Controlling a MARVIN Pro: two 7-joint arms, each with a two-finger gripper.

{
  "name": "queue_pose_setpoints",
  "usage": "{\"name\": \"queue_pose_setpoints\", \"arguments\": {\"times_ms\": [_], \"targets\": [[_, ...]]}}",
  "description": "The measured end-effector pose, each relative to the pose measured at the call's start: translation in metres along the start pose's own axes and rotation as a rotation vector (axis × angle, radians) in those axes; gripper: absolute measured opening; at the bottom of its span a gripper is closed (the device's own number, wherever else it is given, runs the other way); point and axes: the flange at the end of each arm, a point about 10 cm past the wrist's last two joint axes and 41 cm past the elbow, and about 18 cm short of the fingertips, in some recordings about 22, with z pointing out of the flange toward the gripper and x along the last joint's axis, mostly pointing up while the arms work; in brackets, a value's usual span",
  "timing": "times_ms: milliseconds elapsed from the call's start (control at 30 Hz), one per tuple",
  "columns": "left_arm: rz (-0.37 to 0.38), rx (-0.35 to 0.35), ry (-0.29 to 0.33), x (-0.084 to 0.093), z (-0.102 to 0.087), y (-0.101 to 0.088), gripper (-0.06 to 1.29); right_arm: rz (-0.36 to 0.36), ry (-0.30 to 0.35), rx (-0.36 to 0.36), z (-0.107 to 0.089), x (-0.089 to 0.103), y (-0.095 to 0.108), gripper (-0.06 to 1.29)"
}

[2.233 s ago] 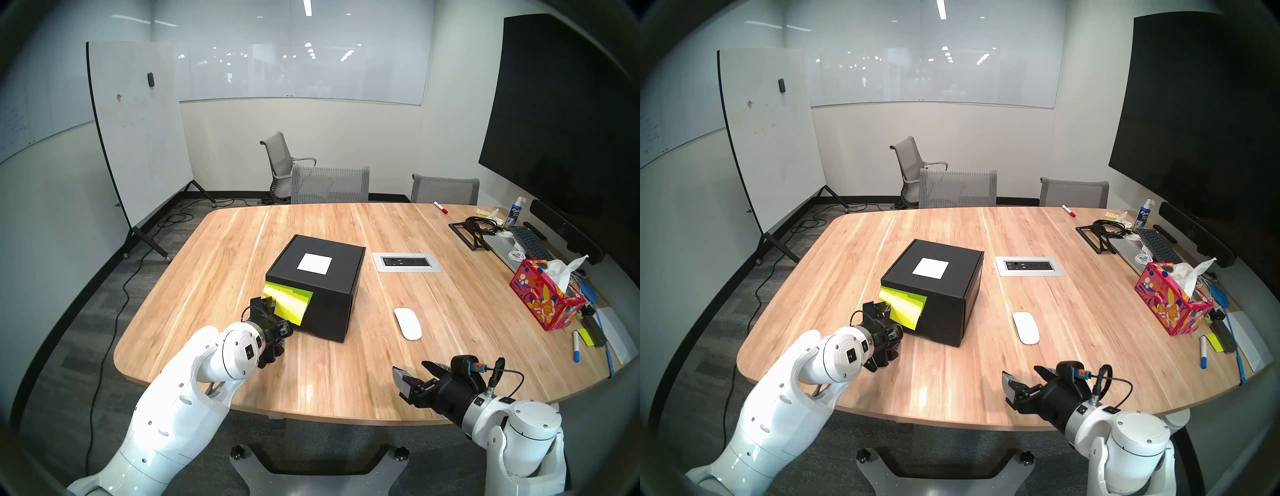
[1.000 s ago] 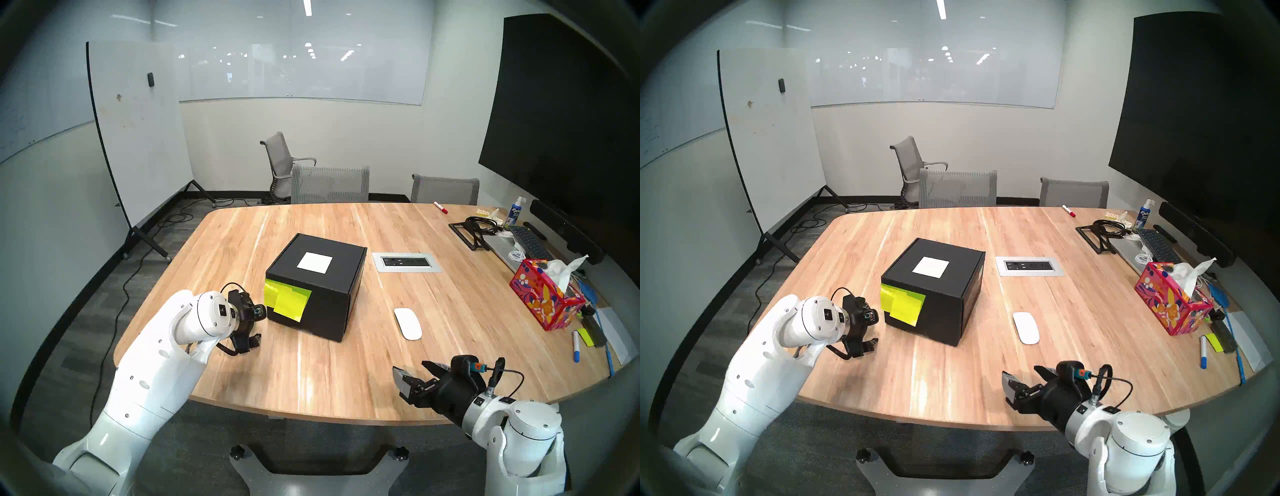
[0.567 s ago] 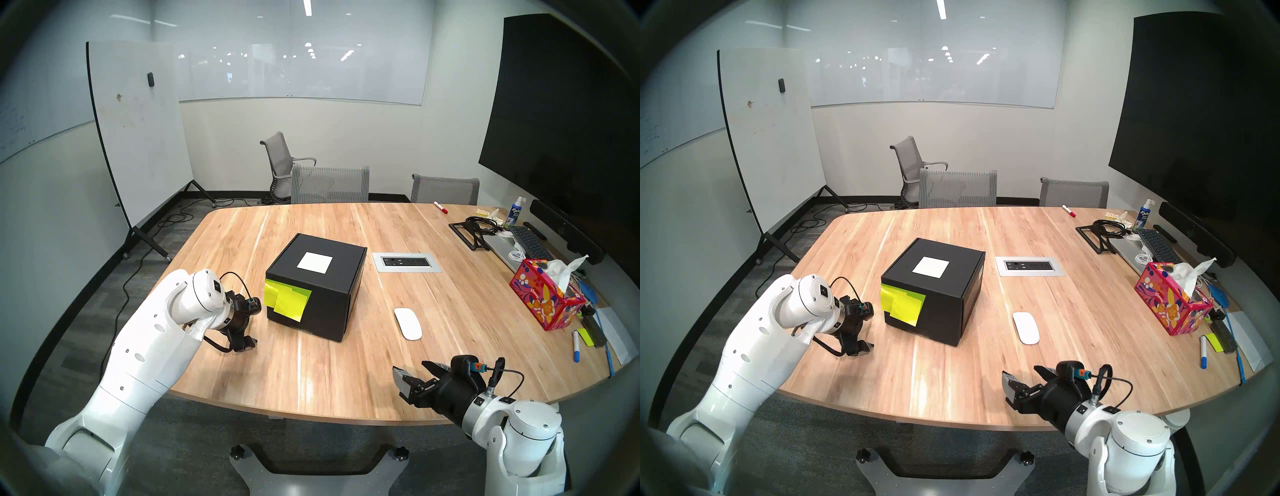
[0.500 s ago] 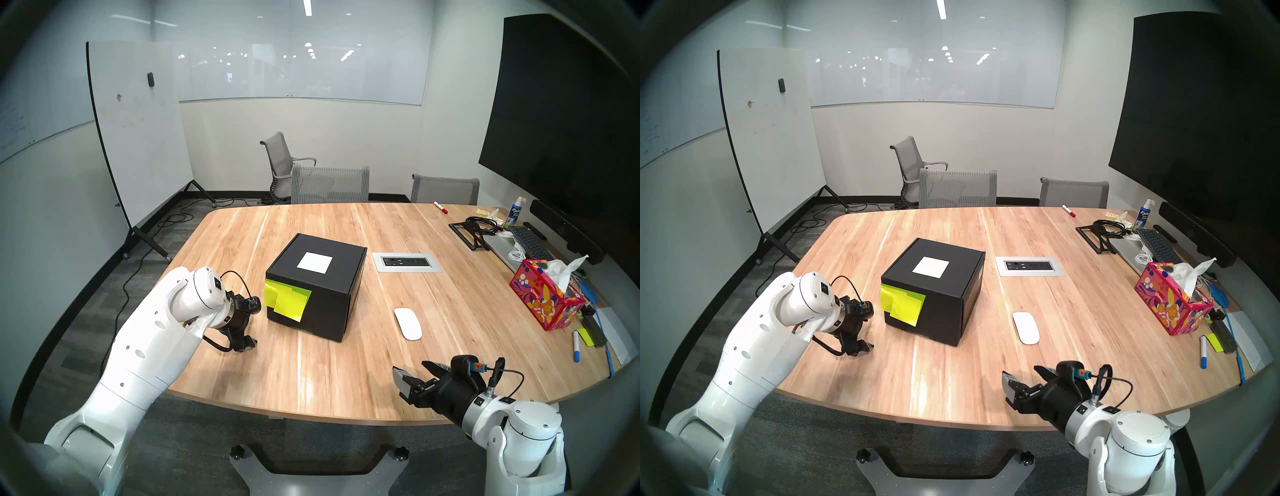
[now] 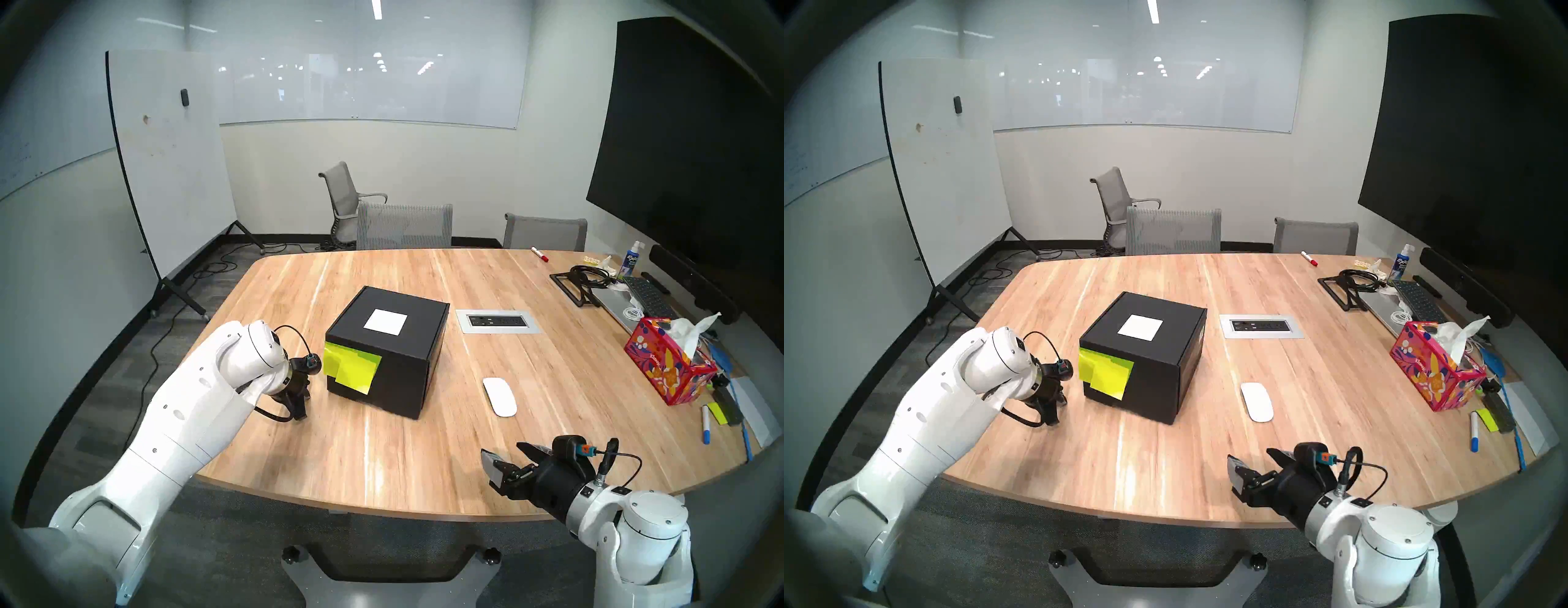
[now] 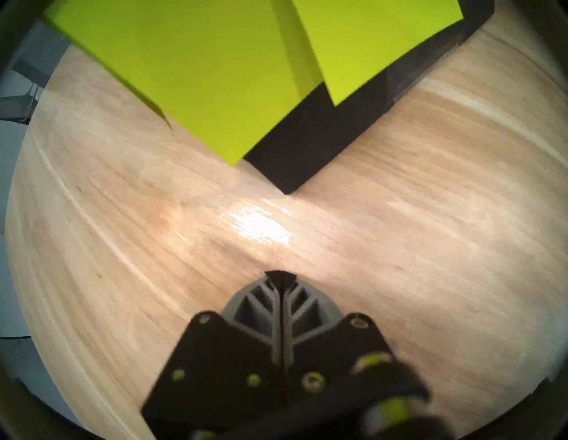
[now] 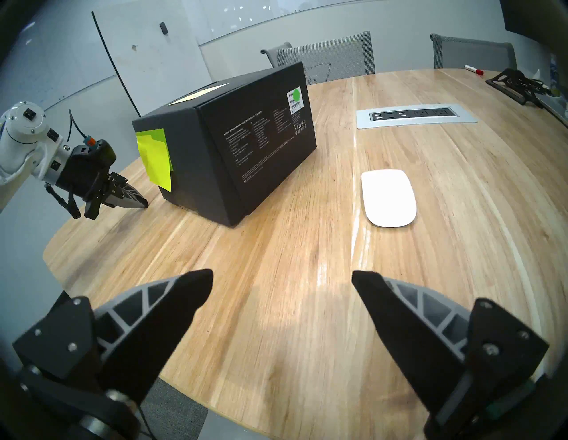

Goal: Open the box and place the mouse inside

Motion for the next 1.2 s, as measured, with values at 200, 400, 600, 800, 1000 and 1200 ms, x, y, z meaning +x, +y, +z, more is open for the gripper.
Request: {"name": "queue_pose_setpoints", "arguments": {"times_ms": [200, 400, 600, 800, 1000, 1200], "targets": [[-0.105, -0.018, 0.014, -0.003, 0.001, -0.010, -0.02, 0.000, 0.000, 0.000, 0.000, 0.000, 0.000, 1.23], [-0.218, -0.046, 0.017, -0.008, 0.003, -0.022, -0.02, 0.000, 0.001, 0.001, 0.000, 0.000, 0.000, 1.23], [-0.299, -0.088, 0.025, -0.012, 0.004, -0.029, -0.02, 0.000, 0.001, 0.001, 0.000, 0.000, 0.000, 1.23], [-0.373, -0.163, 0.042, -0.017, 0.003, -0.032, -0.02, 0.000, 0.001, 0.002, 0.000, 0.000, 0.000, 1.23], [-0.419, -0.228, 0.058, -0.021, 0.004, -0.033, -0.02, 0.000, 0.001, 0.002, 0.000, 0.000, 0.000, 1.23], [-0.463, -0.302, 0.070, -0.024, 0.005, -0.033, -0.02, 0.000, 0.001, 0.002, 0.000, 0.000, 0.000, 1.23]]}}
